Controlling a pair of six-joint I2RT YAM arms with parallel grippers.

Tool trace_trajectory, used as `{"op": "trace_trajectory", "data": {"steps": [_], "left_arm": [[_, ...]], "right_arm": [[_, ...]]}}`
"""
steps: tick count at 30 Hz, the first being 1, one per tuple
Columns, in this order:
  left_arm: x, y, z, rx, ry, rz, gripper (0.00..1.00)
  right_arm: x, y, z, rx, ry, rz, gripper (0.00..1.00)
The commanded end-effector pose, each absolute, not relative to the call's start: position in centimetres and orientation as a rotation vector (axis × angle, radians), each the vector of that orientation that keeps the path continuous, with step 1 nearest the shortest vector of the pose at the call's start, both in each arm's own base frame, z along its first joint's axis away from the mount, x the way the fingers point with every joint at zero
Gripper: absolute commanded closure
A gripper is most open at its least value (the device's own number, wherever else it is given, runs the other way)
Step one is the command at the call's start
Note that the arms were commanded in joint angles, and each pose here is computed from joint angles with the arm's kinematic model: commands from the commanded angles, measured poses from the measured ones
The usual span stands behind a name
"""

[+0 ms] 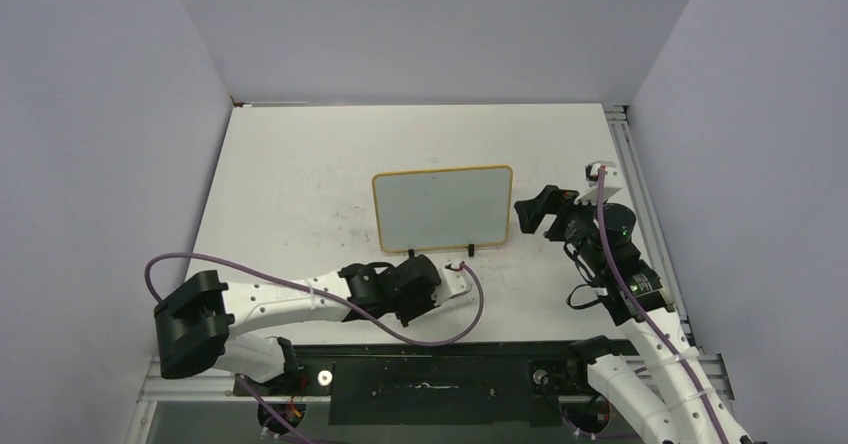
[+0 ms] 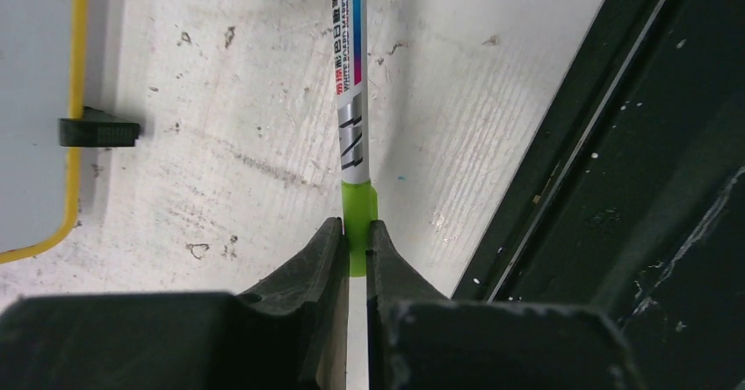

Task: Write a sentence on the whiteboard
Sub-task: Open the whiteboard marker at the center of the board.

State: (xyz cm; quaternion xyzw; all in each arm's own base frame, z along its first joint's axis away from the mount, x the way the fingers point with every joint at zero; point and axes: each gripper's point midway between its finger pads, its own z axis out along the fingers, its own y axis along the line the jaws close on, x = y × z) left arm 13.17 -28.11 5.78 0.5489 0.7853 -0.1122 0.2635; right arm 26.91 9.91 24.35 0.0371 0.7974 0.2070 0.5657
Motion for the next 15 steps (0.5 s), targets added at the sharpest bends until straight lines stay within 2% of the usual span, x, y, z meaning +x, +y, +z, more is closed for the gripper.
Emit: {"op": "trace_trajectory", "data": {"steps": [1, 10, 15], "left_arm": [[13.2, -29.7, 9.2, 1.434, 1.996, -0.434, 1.0], [13.0, -29.5, 12.4, 1.361, 1.911, -0.584, 1.0], [13.7, -30.1, 14.3, 1.322, 1.866, -0.649, 1.0]], "right_arm": [[25.3, 13.6, 23.5, -0.012, 1.956, 0.726, 0.05], [20.1, 19.8, 21.0, -0.327, 2.038, 1.225, 0.0], [18.2, 21.5, 21.1, -0.418, 2.021, 1.387, 0.11]]}}
